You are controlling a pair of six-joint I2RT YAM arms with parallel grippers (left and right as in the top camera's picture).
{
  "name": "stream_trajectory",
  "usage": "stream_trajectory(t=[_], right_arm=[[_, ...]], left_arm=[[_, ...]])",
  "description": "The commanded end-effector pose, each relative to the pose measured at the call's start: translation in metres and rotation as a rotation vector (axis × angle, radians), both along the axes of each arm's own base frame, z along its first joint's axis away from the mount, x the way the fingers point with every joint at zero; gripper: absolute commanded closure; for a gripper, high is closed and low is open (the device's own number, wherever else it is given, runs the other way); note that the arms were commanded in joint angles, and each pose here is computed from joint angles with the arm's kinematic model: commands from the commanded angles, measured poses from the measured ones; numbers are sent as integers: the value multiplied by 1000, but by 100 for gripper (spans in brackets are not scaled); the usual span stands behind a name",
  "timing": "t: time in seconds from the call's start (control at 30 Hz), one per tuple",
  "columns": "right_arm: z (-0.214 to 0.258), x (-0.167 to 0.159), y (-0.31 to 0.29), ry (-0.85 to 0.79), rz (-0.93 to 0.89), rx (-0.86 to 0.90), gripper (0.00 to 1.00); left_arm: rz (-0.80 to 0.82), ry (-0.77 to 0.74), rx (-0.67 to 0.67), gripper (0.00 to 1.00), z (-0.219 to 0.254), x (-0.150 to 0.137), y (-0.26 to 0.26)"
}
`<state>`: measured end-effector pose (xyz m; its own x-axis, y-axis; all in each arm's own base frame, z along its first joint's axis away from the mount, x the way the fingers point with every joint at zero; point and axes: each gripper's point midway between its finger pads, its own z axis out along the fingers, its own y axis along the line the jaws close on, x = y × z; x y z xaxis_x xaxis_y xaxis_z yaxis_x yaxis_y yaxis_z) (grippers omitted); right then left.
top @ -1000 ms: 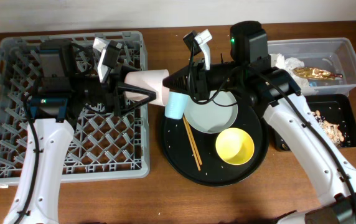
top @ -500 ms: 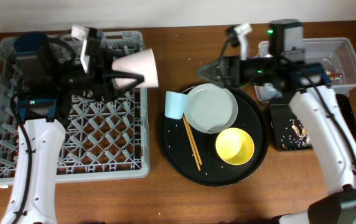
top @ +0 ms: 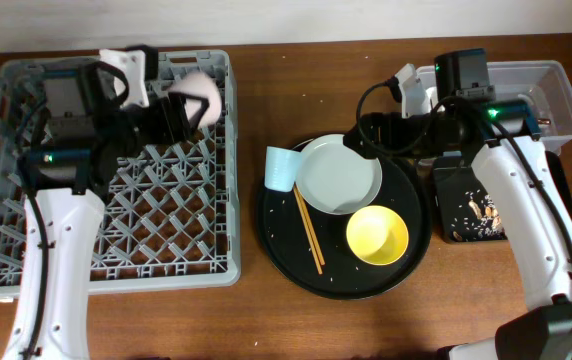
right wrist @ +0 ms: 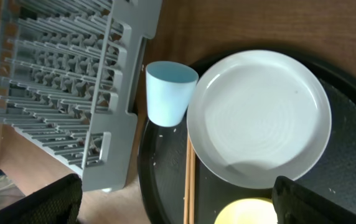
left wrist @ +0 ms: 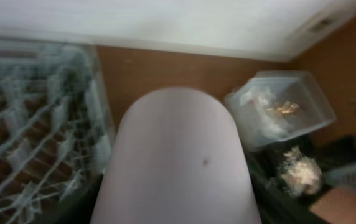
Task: Sort waste into correct bins and load items into the dishwasher rack
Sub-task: 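Lower the pink cup upside down into the rack with left gripper, then grasp the blue cup on the round tray with right gripper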
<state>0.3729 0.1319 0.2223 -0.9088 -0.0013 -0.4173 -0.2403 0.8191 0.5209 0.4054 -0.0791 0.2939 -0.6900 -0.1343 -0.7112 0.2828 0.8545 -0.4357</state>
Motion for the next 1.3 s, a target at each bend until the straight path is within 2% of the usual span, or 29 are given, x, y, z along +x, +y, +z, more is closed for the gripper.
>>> stream_trajectory(t=[0.0,0.03,0.17,0.33,0.47,0.53,0.6,0.63,0.67,0.77,0.9,0.97,1.03,1.13,1.2,1.27], right_arm=[[-3,-1,-5,-1,-10,-43,2],[-6,-2,-9,10,-21,-68,2],[-12,-7,-15,41,-36,-103,2],[-13,-9,-15,51,-35,-104,2],[-13,-9,-15,50,-32,-105,2],[-13,-9,-15,50,-32,-105,2],[-13,-9,-15,50,-32,-105,1],[-13,-10,-15,51,-32,-105,2],[-13,-10,-15,52,-32,-106,2],[-14,-10,-15,55,-32,-106,2],[-12,-8,-14,42,-32,-103,1],[-2,9,-6,-52,-21,-88,3],[23,30,17,-210,31,-104,4],[39,54,52,-292,132,-252,4],[15,69,81,-239,252,-310,5],[-28,72,104,-157,408,-295,9]], left_arm=[[55,58,323,44,-6,-18,15],[31,161,396,43,-26,-40,9],[-76,468,478,43,-81,-87,-1],[-139,791,534,44,-144,-107,4],[-150,875,563,44,-169,-105,6],[-125,880,636,44,-177,-104,19],[-117,870,647,44,-181,-101,21],[-114,857,644,39,-181,-98,20],[-112,848,642,29,-181,-96,20],[-112,847,642,13,-181,-96,20],[-134,801,551,13,-181,-85,2],[-136,760,518,13,-172,-75,-4],[-114,643,500,13,-127,-49,-9],[-88,457,453,13,-62,-20,-18],[-75,380,439,13,-34,-12,-20],[-57,374,441,13,-31,-10,-14]])
